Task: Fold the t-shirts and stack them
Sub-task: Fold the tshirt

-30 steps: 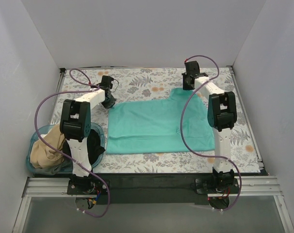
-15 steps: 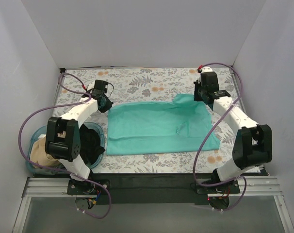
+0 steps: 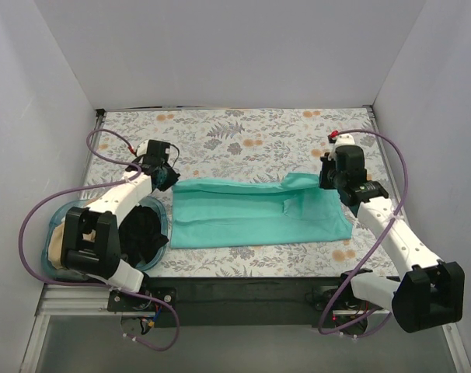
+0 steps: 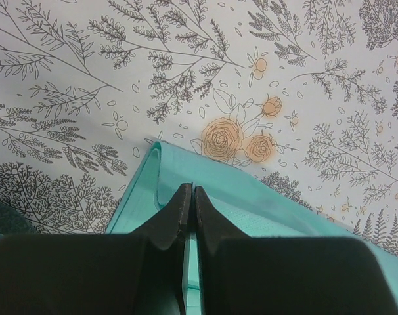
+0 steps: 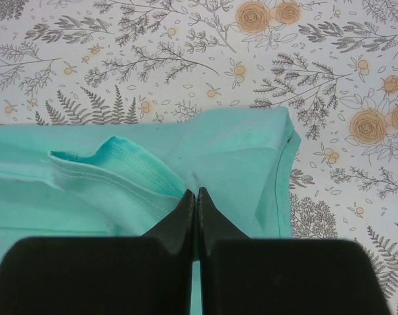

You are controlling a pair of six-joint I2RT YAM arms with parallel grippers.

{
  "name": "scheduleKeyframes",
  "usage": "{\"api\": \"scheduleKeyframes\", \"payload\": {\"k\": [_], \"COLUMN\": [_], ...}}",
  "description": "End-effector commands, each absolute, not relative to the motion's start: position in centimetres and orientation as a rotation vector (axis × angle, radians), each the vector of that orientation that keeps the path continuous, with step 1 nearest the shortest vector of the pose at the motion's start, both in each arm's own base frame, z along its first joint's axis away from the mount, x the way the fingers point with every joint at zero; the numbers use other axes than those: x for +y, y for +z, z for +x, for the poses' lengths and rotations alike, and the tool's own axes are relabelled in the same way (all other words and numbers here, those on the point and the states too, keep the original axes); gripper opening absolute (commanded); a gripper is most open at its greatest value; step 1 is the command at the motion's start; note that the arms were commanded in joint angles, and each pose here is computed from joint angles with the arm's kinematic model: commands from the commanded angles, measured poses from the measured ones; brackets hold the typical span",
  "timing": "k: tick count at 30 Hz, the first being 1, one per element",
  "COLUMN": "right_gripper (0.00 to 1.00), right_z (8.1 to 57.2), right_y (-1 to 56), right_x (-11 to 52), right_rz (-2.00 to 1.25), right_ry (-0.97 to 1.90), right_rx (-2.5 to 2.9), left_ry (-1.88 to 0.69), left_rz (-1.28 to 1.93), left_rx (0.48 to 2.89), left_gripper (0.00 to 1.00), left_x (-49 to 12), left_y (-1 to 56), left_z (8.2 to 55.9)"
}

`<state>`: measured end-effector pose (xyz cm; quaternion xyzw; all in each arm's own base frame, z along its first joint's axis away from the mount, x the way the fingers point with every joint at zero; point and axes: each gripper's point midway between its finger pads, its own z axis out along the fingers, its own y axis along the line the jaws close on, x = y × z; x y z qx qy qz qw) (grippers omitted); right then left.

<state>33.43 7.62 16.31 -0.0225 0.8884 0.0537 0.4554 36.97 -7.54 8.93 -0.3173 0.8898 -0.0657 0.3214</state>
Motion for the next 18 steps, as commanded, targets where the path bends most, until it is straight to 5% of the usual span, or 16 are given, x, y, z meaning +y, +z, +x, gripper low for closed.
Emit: {"api": "scheduleKeyframes", "payload": {"k": [1, 13, 14, 15, 18], "right_gripper": [0.01, 0.06, 0.14, 0.38, 0.57], "right_z": [32.1, 27.1, 26.0, 25.3, 24.1], "right_y": [15.5, 9.5, 8.9, 8.5, 9.8], "right_x": [7.9, 7.5, 7.2, 7.0, 7.3], "right_rz": [-0.069, -0.055, -0.009, 0.019, 0.053], "right_ry": [0.159, 0.181, 0.194, 0.192, 0.264], "right_rx": [2.197, 2.332, 2.337, 2.341, 2.271], "left_ry": [-0.19, -0.157, -0.156, -0.154, -0.202], "left_rz": [-0.832, -0.865, -0.891, -0.897, -0.888], "left_rx": [2.292, 2.334, 2.331, 2.338, 2.287], "left_gripper": [0.0, 0.02, 0.11, 0.25, 0.58], "left_x": [-7.4, -6.7, -6.7, -6.6, -6.7], "left_y": [10.1, 7.9, 7.9, 7.6, 9.6], "left_z": [36.9, 34.0, 33.7, 33.1, 33.2]}}
